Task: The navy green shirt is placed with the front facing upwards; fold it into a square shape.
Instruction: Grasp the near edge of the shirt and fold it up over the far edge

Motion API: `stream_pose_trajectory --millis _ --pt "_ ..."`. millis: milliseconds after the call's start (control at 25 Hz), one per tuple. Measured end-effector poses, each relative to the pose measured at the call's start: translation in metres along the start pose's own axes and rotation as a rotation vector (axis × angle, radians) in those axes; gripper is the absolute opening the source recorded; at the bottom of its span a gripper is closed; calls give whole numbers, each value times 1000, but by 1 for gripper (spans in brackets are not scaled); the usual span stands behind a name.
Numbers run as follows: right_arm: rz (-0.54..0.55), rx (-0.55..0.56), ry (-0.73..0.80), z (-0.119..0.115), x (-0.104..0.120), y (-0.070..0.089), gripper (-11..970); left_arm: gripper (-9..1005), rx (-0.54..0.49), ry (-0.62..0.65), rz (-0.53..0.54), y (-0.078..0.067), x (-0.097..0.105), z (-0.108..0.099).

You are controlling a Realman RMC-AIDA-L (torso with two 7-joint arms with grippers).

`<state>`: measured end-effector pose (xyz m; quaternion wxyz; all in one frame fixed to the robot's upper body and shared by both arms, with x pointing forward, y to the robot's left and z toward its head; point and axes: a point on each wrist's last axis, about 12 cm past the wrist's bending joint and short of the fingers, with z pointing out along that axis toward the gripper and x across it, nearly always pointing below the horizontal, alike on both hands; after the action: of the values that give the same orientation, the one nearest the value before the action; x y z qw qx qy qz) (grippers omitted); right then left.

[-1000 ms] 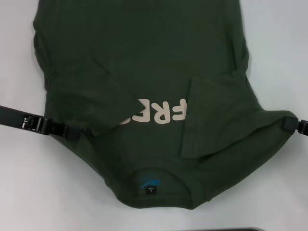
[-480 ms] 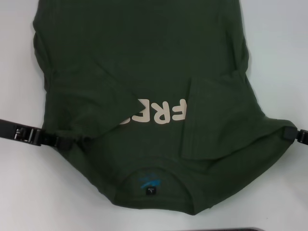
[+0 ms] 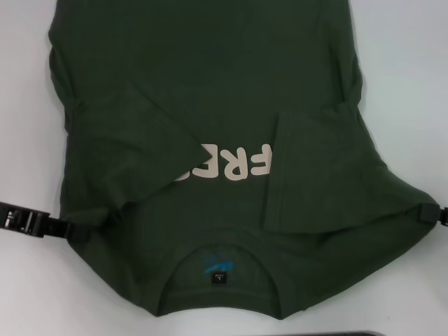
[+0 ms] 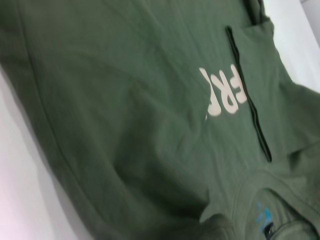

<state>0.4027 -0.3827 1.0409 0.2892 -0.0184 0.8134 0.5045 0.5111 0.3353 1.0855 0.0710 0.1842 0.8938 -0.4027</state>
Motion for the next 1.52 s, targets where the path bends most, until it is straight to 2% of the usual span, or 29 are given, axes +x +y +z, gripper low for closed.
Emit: stream_pose_trajectory --millis 480,1120,1520 --pt "58 40 28 -16 14 -3 2 66 0 43 -2 1 7 -1" --pt "59 41 38 -16 18 -3 2 66 4 63 -6 1 13 -2" --pt "29 30 35 -10 9 -3 1 66 -4 44 4 2 9 -2"
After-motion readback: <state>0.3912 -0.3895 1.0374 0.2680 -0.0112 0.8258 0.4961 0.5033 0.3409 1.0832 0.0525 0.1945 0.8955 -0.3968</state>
